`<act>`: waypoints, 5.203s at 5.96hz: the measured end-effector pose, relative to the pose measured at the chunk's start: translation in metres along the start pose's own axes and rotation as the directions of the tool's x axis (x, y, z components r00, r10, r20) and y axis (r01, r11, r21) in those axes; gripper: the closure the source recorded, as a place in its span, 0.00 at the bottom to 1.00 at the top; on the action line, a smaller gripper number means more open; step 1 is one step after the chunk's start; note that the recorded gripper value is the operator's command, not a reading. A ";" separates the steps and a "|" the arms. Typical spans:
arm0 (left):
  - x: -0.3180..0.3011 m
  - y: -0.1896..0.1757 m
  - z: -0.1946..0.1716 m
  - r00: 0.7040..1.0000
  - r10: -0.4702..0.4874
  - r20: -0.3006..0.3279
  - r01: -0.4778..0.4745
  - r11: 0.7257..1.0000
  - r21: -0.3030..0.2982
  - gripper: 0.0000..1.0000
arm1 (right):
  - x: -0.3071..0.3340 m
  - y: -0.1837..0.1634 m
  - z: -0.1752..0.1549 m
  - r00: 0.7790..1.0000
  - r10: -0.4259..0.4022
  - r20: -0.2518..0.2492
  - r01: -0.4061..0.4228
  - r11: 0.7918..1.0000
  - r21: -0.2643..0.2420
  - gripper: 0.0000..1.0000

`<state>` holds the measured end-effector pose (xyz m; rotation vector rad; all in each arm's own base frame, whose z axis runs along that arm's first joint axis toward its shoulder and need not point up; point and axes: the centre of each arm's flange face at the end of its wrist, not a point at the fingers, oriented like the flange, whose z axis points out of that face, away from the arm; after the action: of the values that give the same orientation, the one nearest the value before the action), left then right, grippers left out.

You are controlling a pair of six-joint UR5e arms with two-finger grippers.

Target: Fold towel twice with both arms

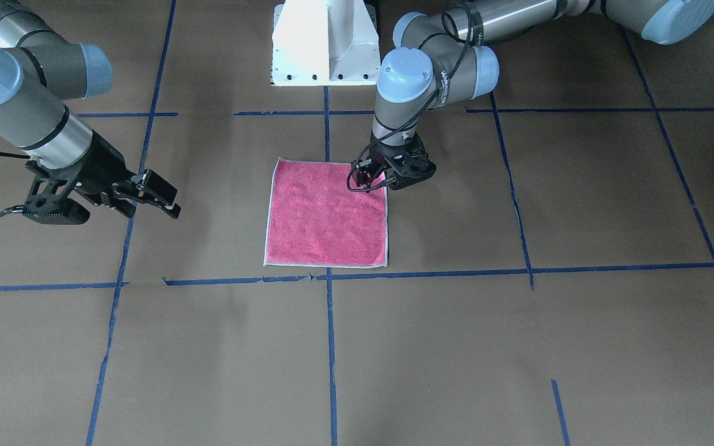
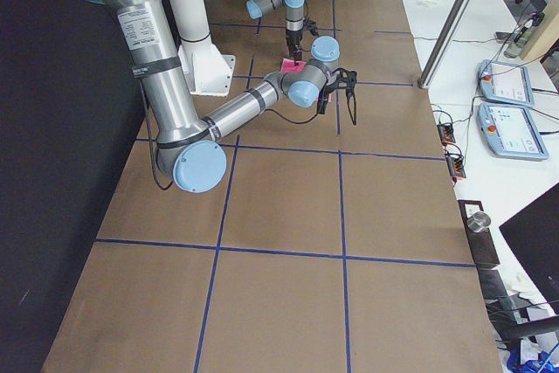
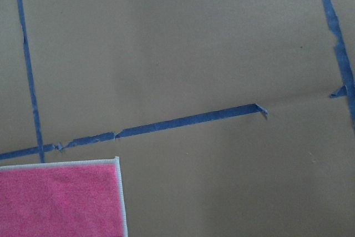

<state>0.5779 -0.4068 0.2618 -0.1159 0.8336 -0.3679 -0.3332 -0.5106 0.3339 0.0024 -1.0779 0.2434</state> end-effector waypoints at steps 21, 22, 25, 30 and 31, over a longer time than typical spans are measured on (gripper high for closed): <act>-0.021 0.025 -0.028 0.999 0.011 -0.039 -0.012 1.000 -0.024 0.97 | -0.104 0.234 0.160 0.956 0.240 -0.166 -0.229 0.970 0.086 0.13; -0.021 0.025 -0.029 0.999 0.011 -0.039 -0.012 1.000 -0.024 0.97 | -0.106 0.225 0.158 0.956 0.245 -0.161 -0.232 0.968 0.096 0.14; -0.021 0.025 -0.029 0.999 0.011 -0.039 -0.012 1.000 -0.024 0.97 | -0.106 0.213 0.162 0.953 0.253 -0.167 -0.237 0.965 0.112 0.25; -0.021 0.025 -0.032 0.999 0.011 -0.042 -0.012 1.000 -0.023 0.97 | -0.118 0.220 0.162 0.955 0.251 -0.158 -0.238 0.966 0.095 0.89; -0.021 0.025 -0.032 0.999 0.012 -0.043 -0.013 1.000 -0.024 0.97 | -0.118 0.222 0.163 0.955 0.249 -0.159 -0.237 0.967 0.093 1.00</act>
<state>0.5481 -0.3739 0.2492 -0.1256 0.8805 -0.3500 -0.5719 -0.3375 0.2829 -0.0848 -0.8982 0.4972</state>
